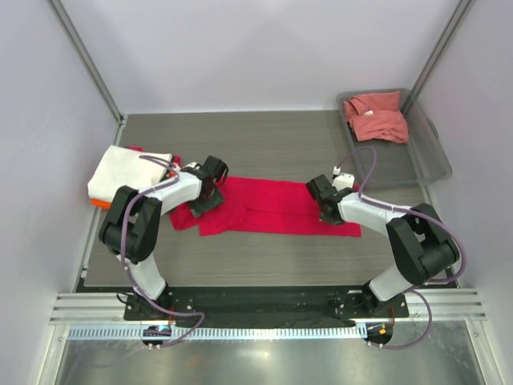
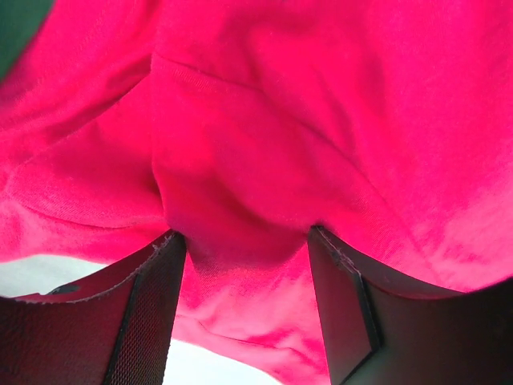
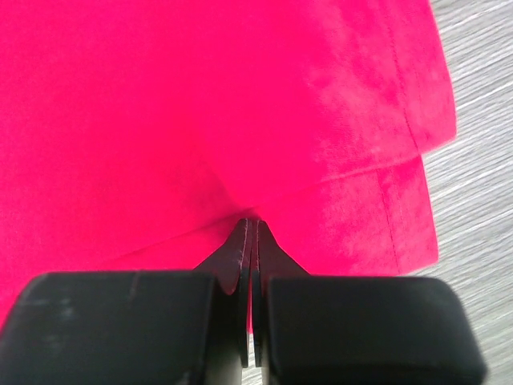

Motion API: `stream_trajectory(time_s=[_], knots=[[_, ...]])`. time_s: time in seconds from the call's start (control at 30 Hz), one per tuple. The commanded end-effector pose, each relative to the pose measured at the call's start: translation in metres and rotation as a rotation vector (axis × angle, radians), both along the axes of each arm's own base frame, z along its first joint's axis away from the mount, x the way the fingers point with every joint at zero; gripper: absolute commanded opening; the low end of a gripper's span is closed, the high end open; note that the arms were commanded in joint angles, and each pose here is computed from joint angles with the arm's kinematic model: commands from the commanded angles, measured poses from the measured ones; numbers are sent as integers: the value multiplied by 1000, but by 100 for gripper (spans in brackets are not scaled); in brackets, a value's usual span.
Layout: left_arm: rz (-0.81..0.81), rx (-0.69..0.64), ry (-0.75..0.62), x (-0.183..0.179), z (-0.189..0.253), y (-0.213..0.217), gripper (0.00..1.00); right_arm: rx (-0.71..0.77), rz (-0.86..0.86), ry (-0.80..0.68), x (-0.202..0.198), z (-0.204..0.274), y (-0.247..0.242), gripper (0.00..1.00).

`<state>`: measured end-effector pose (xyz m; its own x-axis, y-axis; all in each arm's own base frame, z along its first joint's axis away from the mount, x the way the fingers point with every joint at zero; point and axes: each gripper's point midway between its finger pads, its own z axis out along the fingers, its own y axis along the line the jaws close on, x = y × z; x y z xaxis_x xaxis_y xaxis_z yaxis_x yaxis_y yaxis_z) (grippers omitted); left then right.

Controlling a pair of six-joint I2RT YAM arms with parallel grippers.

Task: Fold and stack the t-shirts
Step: Fold the tshirt

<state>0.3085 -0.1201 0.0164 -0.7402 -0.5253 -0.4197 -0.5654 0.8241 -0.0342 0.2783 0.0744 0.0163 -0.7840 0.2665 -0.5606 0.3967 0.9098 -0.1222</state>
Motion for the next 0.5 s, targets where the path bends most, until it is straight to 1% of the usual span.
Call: stream_trajectory(time_s=[0.0, 0.03, 0.07, 0.1, 0.13, 0.17, 0.2, 0.23, 0.27, 0.3, 0.33, 0.37, 0.4, 0.43, 0.47], knots=[[-12, -10, 42, 26, -22, -3, 63, 42, 24, 176, -56, -35, 16, 1], [-20, -4, 68, 29, -30, -3, 63, 59, 54, 171, -64, -36, 31, 1], [-45, -19, 35, 49, -22, -12, 63, 73, 81, 167, -71, -35, 41, 1], [-56, -21, 35, 58, -21, -16, 62, 96, 108, 168, -77, -36, 53, 1], [-74, -32, 70, 62, -31, -24, 62, 131, 108, 155, -80, -36, 68, 1], [-105, -63, 22, 88, -16, -38, 61, 159, 180, 162, -91, -37, 92, 1], [-122, -77, 3, 102, -9, -49, 61, 200, 207, 189, -97, -39, 111, 1], [-142, -72, 19, 108, -12, -55, 60, 245, 233, 175, -98, -38, 133, 1], [-158, -56, 45, 116, -26, -60, 60, 269, 297, 177, -108, -36, 156, 1], [-185, -77, -32, 150, -4, -78, 60, 316, 342, 153, -104, -27, 185, 1], [-200, -74, -3, 153, -5, -82, 60, 335, 373, 153, -106, -29, 204, 1], [-222, -93, 36, 159, -24, -93, 60, 347, 396, 146, -107, -27, 219, 1], [-238, -108, 32, 168, -23, -99, 60, 394, 456, 117, -109, -11, 252, 1], [-269, -137, -31, 191, 3, -114, 59, 419, 493, 101, -109, -6, 269, 1], [-300, -162, -31, 198, 2, -122, 59, 427, 544, 113, -113, -6, 283, 1]])
